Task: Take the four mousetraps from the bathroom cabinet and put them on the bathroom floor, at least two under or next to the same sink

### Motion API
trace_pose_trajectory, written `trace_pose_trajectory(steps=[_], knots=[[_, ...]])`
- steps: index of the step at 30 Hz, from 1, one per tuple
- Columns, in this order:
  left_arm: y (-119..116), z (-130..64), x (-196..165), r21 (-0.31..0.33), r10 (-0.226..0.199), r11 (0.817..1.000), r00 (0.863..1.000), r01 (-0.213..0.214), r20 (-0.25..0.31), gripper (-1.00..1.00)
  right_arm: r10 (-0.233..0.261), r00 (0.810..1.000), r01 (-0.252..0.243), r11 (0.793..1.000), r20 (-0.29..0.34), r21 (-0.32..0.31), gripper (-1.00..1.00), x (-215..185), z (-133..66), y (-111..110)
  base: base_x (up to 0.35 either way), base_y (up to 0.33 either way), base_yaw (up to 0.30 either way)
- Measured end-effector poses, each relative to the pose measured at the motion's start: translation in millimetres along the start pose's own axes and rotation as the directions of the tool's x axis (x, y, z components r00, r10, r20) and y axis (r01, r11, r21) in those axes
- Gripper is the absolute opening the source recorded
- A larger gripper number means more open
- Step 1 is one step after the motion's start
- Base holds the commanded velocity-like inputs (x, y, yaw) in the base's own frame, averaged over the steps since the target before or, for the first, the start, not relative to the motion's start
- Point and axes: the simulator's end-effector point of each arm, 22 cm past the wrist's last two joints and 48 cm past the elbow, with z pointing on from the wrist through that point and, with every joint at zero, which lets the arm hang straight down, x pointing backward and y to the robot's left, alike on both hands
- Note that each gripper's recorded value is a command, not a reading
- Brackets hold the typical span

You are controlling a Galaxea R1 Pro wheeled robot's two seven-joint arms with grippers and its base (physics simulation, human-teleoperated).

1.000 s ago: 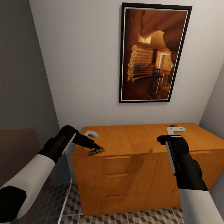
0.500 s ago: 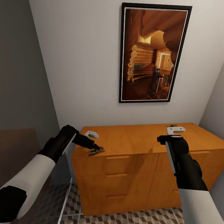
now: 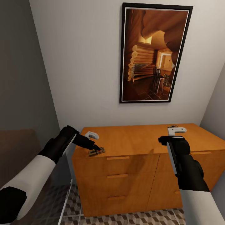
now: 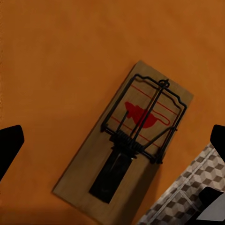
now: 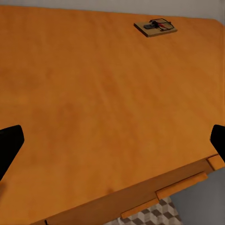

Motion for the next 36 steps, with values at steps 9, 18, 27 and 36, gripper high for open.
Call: trace_pose_trajectory(steps=[9, 18, 27, 36], knots=[[0.1, 2.1, 2.4, 0.002, -0.004, 1.0, 1.0, 0.004, -0.007, 1.0, -0.001, 1.0, 0.001, 1.0, 0.0, 0.001, 1.0, 0.0, 0.2, -1.1, 0.0, 0.0, 0.0], [0.2, 3.7, 4.3, 0.002, -0.007, 1.0, 1.0, 0.007, -0.012, 1.0, 0.0, 1.0, 0.0, 1.0, 0.0, 0.001, 1.0, 0.0, 0.3, -1.0, 0.0, 0.0, 0.0], [0.9, 6.1, 6.9, 0.002, -0.011, 1.0, 1.0, 0.011, -0.019, 1.0, 0.0, 1.0, 0.0, 1.0, 0.0, 0.001, 1.0, 0.0, 0.3, -1.1, 0.0, 0.0, 0.0], [2.5, 8.7, 10.2, 0.001, -0.019, 1.0, 0.999, 0.019, -0.027, 1.0, 0.001, 1.0, -0.001, 1.0, 0.0, 0.0, 1.0, 0.1, 0.4, -1.2, 0.0, 0.0, 0.0]])
